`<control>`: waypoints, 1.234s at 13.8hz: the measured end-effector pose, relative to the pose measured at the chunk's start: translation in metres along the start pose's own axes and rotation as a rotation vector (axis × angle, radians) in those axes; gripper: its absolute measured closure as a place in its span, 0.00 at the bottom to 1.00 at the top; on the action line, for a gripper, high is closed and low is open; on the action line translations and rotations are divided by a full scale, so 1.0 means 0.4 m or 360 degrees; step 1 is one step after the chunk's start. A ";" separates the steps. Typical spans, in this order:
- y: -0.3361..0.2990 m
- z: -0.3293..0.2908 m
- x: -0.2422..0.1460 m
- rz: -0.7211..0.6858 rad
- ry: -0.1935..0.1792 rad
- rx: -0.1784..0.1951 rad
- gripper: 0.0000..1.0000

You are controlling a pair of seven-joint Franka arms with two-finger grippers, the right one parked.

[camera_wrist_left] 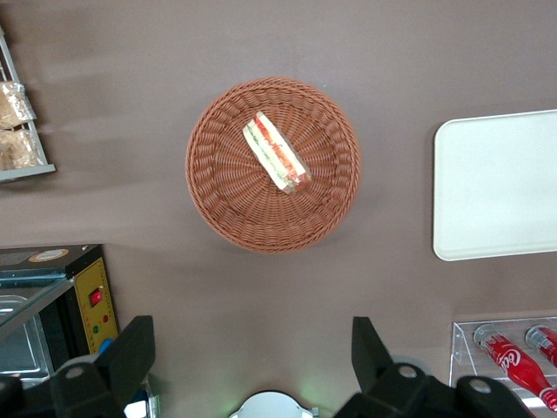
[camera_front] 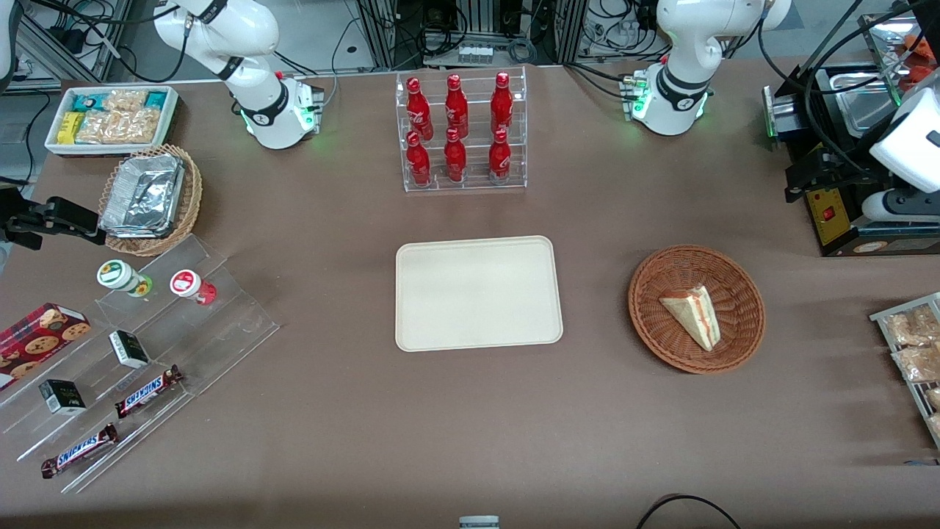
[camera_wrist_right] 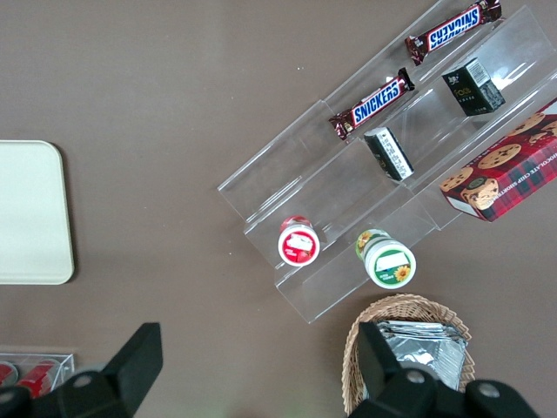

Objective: Place sandwich from basket to tray
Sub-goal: 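Move the left gripper over the wicker basket toward the wrapped sandwich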

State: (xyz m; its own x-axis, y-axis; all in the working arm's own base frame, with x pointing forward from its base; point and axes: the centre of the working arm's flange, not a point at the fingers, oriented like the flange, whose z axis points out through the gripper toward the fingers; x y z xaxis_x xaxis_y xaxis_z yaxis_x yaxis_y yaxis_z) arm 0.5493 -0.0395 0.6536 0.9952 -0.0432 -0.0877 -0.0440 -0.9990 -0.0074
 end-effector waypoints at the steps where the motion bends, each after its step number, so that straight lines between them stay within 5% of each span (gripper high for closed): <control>1: -0.012 0.000 0.000 -0.0014 -0.0001 -0.0001 0.00; 6: -0.024 0.052 0.017 -0.0027 -0.0036 0.0000 0.00; 11: -0.036 0.305 0.090 -0.0113 -0.0067 0.0010 0.00; 17: -0.013 0.566 0.178 -0.0374 -0.0007 -0.0001 0.00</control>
State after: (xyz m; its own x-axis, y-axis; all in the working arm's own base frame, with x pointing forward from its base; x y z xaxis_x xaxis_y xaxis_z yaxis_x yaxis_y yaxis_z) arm 0.6006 -0.0348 0.4219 0.9777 0.1907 -0.0882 0.1890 -0.9816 -0.0276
